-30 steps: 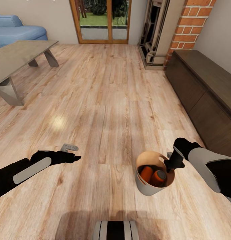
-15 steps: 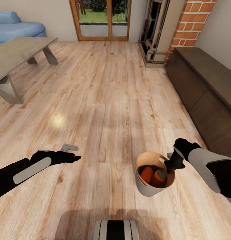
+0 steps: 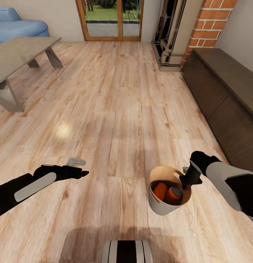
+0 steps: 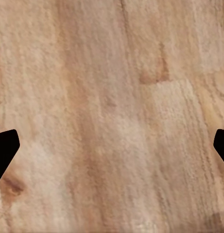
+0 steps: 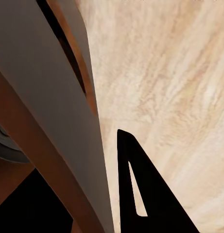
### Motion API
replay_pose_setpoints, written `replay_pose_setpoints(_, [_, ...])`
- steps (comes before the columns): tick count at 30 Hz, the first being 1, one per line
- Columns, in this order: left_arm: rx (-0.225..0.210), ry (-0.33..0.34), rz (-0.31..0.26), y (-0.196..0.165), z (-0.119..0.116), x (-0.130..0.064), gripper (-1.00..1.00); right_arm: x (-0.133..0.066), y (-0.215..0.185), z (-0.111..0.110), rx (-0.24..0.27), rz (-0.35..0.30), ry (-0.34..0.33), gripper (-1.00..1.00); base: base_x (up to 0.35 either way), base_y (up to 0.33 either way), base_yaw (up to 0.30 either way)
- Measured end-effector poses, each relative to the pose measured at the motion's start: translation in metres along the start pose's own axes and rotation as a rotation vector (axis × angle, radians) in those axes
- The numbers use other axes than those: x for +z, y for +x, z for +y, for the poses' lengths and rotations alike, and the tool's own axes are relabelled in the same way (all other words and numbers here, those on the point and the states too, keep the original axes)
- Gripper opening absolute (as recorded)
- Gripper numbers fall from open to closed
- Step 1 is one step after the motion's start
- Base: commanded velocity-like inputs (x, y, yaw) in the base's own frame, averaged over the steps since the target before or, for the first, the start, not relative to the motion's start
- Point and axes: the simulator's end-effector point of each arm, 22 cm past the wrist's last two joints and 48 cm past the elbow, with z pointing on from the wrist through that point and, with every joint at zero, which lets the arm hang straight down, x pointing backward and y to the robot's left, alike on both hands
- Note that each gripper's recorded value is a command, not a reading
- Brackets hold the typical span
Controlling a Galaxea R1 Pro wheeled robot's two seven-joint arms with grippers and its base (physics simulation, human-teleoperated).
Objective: Put the three can of soda from the living room inside the tash can in the kitchen.
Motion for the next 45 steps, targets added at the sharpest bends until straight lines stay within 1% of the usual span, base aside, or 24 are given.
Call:
replay_pose_setpoints(2, [-0.002,0.000,0.008,0.004,0.001,0.004,1.00,-0.001,-0.002,-0.001,-0.010,0.006,-0.001,-1.00,0.000,0.000,0.000])
replay_pose_setpoints(16, [0.000,0.003,0.007,0.003,-0.001,0.004,1.00,-0.001,-0.002,-0.001,-0.010,0.005,-0.001,-1.00,0.000,0.000,0.000])
replay_pose_setpoints(17, [-0.001,0.003,0.007,0.003,-0.001,0.004,1.00,-0.001,-0.002,-0.001,-0.009,0.005,-0.001,1.00,0.000,0.000,0.000])
replay_pose_setpoints(18, [-0.001,0.003,0.008,0.004,0.000,0.004,1.00,0.008,0.001,-0.001,-0.006,0.009,0.005,1.00,0.000,0.000,0.000])
replay_pose_setpoints(19, [-0.001,0.002,0.008,0.004,0.000,0.004,1.00,0.009,0.004,-0.007,-0.022,0.017,0.034,1.00,0.000,0.000,0.000])
replay_pose_setpoints(20, [-0.001,0.002,0.008,0.004,0.000,0.004,1.00,0.009,0.002,-0.001,-0.009,0.011,0.009,1.00,0.000,0.000,0.000])
replay_pose_setpoints(21, [-0.001,0.002,0.008,0.004,0.000,0.004,1.00,0.009,0.002,0.000,-0.005,0.009,0.002,1.00,0.000,0.000,0.000])
replay_pose_setpoints(26, [-0.001,0.002,0.008,0.004,0.000,0.004,1.00,0.010,0.003,-0.009,-0.012,0.014,0.044,1.00,0.000,0.000,0.000])
replay_pose_setpoints(41, [-0.001,0.003,0.008,0.004,0.000,0.004,1.00,0.010,0.003,-0.009,0.000,0.011,0.042,1.00,0.000,0.000,0.000])
replay_pose_setpoints(42, [0.000,0.002,0.004,0.002,0.000,0.002,1.00,0.008,0.002,-0.005,0.008,0.005,0.027,1.00,0.000,0.000,0.000])
replay_pose_setpoints(45, [0.001,-0.004,-0.005,-0.002,0.001,-0.003,1.00,0.001,0.002,-0.006,0.008,-0.007,0.029,1.00,0.000,0.000,0.000])
